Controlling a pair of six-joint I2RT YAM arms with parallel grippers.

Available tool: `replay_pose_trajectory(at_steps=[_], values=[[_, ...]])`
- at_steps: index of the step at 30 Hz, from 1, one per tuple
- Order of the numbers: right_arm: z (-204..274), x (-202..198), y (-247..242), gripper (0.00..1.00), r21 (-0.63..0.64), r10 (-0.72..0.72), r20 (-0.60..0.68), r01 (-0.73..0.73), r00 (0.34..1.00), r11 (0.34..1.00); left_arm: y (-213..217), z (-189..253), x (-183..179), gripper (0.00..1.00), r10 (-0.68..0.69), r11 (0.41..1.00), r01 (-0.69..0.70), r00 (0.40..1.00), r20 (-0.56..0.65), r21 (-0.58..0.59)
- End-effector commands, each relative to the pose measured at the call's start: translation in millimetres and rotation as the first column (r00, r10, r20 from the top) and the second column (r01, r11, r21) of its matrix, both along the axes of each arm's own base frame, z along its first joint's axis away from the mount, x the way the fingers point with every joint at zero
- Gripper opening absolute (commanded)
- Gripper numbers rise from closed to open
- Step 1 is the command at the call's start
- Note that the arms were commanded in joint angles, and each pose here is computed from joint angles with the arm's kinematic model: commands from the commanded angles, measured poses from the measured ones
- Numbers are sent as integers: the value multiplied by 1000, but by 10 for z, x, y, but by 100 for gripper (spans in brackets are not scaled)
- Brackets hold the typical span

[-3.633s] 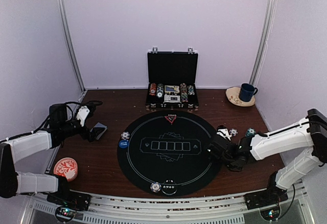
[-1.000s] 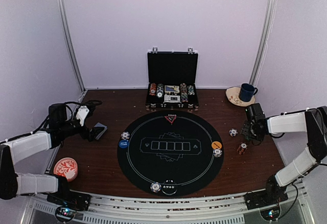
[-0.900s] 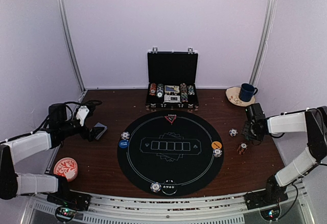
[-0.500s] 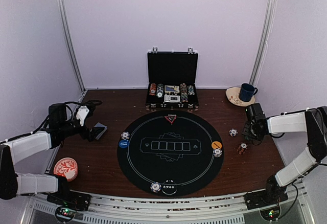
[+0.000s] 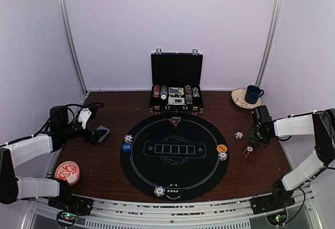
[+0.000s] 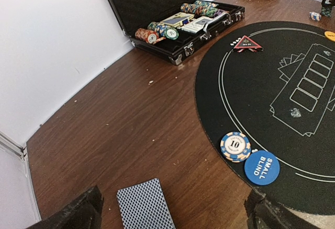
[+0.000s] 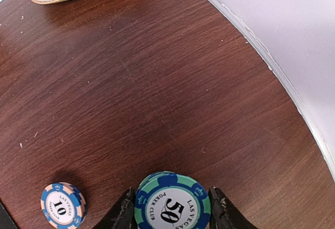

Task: Distribute texas hold em gaming equipment
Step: Pick up the pile of poker chips from the pile of poker chips.

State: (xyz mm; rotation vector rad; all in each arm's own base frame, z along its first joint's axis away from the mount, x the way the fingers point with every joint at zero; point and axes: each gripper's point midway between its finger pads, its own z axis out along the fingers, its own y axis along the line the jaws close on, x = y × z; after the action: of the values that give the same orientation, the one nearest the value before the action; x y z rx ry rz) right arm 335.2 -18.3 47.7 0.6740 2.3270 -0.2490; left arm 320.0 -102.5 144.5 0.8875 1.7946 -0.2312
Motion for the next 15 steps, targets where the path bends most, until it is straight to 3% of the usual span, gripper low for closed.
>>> replay_pose_trajectory(at_steps=[1, 15], values=[[70, 51, -23, 45, -1, -2, 27, 2, 1000, 1000, -31, 69, 18, 98, -19, 1000, 19, 999, 40, -3], [219, 58, -20, 38, -9, 5, 71, -4, 997, 1000, -30, 61, 23, 98, -18, 1000, 18, 999, 37, -3]])
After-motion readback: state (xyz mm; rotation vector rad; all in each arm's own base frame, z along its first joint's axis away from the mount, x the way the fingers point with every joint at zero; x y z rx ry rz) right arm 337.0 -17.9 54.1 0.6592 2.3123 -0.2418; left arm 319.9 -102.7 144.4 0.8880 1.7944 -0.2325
